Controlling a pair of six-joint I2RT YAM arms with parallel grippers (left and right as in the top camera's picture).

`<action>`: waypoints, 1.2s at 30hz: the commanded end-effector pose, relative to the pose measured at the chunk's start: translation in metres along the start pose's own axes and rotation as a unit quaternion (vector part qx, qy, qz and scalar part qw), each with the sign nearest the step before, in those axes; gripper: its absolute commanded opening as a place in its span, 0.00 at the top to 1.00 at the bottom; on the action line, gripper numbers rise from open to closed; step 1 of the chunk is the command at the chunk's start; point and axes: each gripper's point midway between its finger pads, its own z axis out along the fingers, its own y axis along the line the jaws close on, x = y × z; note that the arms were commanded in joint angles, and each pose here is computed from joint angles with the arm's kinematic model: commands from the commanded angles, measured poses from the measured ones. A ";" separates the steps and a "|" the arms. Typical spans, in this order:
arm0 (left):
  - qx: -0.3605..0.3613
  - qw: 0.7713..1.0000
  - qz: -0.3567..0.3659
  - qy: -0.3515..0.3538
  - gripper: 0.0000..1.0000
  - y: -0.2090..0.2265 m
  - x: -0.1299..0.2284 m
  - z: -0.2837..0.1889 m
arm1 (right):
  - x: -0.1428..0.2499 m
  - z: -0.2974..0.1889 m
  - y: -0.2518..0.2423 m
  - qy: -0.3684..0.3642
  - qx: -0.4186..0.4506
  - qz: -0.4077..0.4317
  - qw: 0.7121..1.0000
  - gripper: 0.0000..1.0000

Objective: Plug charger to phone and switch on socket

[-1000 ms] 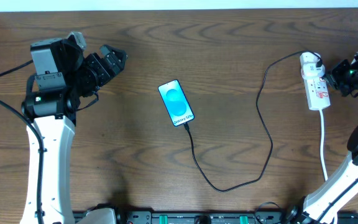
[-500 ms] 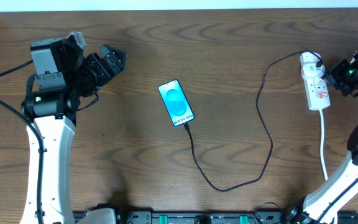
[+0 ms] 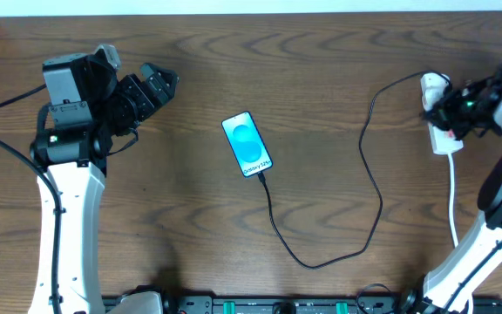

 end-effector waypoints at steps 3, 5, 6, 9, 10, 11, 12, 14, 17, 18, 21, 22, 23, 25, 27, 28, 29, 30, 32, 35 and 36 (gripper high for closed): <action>-0.004 1.000 0.001 -0.005 0.02 0.001 -0.002 -0.001 | -0.012 0.010 -0.009 -0.020 0.008 0.018 1.000 0.99; -0.004 1.000 0.001 -0.005 0.02 0.001 -0.002 -0.001 | -0.021 0.003 -0.007 -0.033 -0.003 0.020 0.999 0.99; -0.004 1.000 0.001 -0.005 0.02 0.001 -0.002 -0.001 | -0.024 -0.003 -0.005 -0.040 -0.009 0.018 0.999 0.99; -0.004 1.000 0.002 -0.005 0.02 0.001 -0.002 -0.001 | -0.035 -0.026 -0.001 -0.066 -0.020 0.017 0.997 0.99; -0.004 1.000 0.001 -0.005 0.02 0.001 -0.002 -0.001 | -0.039 -0.037 0.001 -0.077 -0.024 0.015 0.997 0.99; -0.004 1.000 0.001 -0.005 0.02 0.001 -0.002 -0.001 | -0.041 -0.048 0.003 -0.086 -0.028 0.014 0.996 0.99; -0.004 1.000 0.002 -0.005 0.02 0.001 -0.002 -0.001 | -0.044 -0.064 0.006 -0.099 -0.033 0.010 0.994 0.99; -0.004 1.000 0.001 -0.005 0.02 0.001 -0.002 -0.001 | -0.045 -0.103 0.014 -0.128 -0.042 -0.010 0.991 0.99; -0.004 1.000 0.001 -0.005 0.02 0.001 -0.002 -0.001 | -0.036 -0.147 0.029 -0.160 -0.046 -0.056 0.985 0.99; -0.004 1.000 0.001 -0.005 0.02 0.001 -0.002 -0.001 | -0.030 -0.158 0.036 -0.167 -0.047 -0.077 0.982 0.99; -0.004 1.000 0.002 -0.005 0.02 0.001 -0.002 -0.001 | -0.003 -0.189 0.062 -0.182 -0.048 -0.159 0.969 0.99; -0.004 1.000 0.001 -0.005 0.02 0.001 -0.002 -0.001 | 0.012 -0.199 0.074 -0.185 -0.045 -0.199 0.961 0.99; -0.004 1.000 0.001 -0.005 0.02 0.001 -0.002 -0.001 | 0.024 -0.205 0.083 -0.187 -0.044 -0.233 0.953 0.99; -0.004 1.000 0.002 -0.005 0.02 0.001 -0.002 -0.001 | 0.053 -0.216 0.102 -0.186 -0.039 -0.303 0.934 0.98; -0.004 1.000 0.001 -0.005 0.02 0.001 -0.002 -0.001 | 0.082 -0.224 0.117 -0.186 -0.024 -0.357 0.915 0.95; -0.004 1.000 0.001 -0.005 0.02 0.001 -0.002 -0.001 | 0.096 -0.226 0.122 -0.186 -0.015 -0.377 0.907 0.94; -0.004 1.000 0.001 -0.005 0.02 0.001 -0.002 -0.001 | 0.109 -0.227 0.127 -0.184 -0.006 -0.399 0.898 0.92; -0.004 1.000 0.001 -0.005 0.02 0.001 -0.002 -0.001 | 0.127 -0.228 0.133 -0.180 0.005 -0.431 0.884 0.89; -0.004 1.000 0.001 -0.005 0.02 0.001 -0.002 -0.001 | 0.151 -0.227 0.138 -0.171 0.024 -0.469 0.866 0.76; -0.004 1.000 0.001 -0.005 0.02 0.001 -0.002 -0.001 | 0.183 -0.227 0.133 -0.160 0.077 -0.503 0.846 0.19; -0.004 1.000 0.001 -0.005 0.02 0.001 -0.002 -0.001 | 0.193 -0.226 0.130 -0.153 0.089 -0.513 0.840 0.01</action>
